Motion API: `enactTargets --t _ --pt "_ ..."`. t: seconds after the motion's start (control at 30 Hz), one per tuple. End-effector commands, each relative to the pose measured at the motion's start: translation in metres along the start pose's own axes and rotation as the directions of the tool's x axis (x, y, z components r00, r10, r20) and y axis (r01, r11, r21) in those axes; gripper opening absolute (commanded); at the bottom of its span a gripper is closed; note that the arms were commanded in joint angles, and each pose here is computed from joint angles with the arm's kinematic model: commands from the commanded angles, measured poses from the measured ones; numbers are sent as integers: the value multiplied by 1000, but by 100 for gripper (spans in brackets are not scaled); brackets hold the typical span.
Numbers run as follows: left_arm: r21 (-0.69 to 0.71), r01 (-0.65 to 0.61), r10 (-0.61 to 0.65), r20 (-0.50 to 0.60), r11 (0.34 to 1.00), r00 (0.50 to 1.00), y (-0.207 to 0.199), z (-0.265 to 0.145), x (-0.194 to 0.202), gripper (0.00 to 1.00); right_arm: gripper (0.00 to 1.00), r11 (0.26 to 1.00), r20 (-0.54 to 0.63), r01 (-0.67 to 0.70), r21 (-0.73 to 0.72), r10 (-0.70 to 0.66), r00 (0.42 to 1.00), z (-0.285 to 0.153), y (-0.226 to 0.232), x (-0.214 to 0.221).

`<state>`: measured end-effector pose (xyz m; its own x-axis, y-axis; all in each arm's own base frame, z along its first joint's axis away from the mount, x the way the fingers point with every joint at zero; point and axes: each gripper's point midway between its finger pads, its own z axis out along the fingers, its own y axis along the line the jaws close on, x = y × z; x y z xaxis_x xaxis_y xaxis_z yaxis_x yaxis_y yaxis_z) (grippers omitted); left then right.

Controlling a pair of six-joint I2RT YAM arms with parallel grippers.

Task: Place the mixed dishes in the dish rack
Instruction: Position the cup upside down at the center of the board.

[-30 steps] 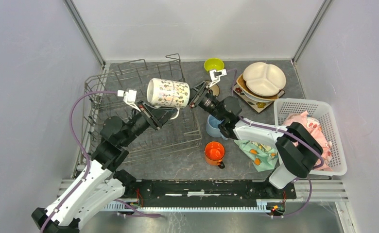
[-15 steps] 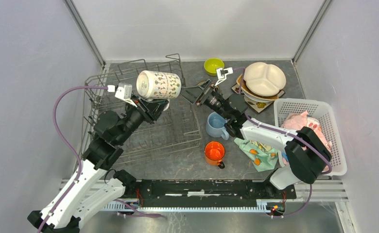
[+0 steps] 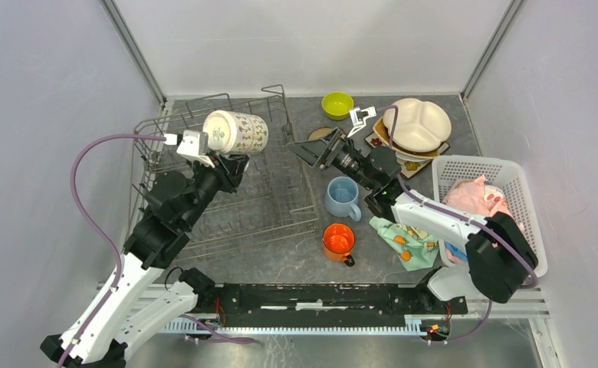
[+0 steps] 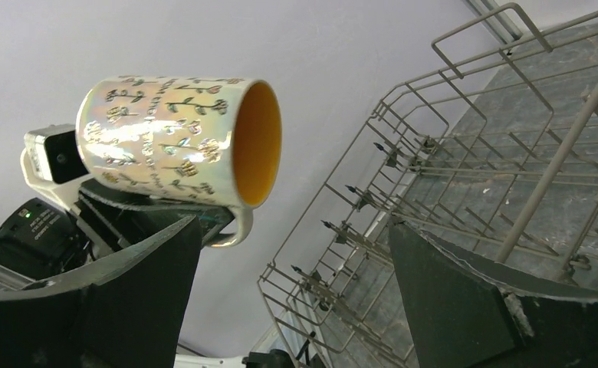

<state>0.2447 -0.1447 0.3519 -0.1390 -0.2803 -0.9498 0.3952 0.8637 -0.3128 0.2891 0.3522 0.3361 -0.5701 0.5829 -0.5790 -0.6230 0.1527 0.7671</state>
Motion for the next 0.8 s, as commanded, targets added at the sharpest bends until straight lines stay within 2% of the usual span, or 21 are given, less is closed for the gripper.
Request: enactTargets --t 0.0,0.3,0.5,0.77 --pt "-59 -66 76 198 996 977 3 -8 -68 2 98 995 3 99 3 -99 995 -12 12 -9" --pt "-212 -105 129 103 972 986 31 0 -52 2 98 960 -85 244 137 -233 969 -34 6 -12" --pt "-318 -158 179 38 935 983 52 4 -40 2 98 917 -169 340 210 -308 936 -71 -6 -2" --pt "-413 -218 203 -80 884 976 72 19 -21 2 98 851 -195 450 272 -409 891 -122 -10 -4"
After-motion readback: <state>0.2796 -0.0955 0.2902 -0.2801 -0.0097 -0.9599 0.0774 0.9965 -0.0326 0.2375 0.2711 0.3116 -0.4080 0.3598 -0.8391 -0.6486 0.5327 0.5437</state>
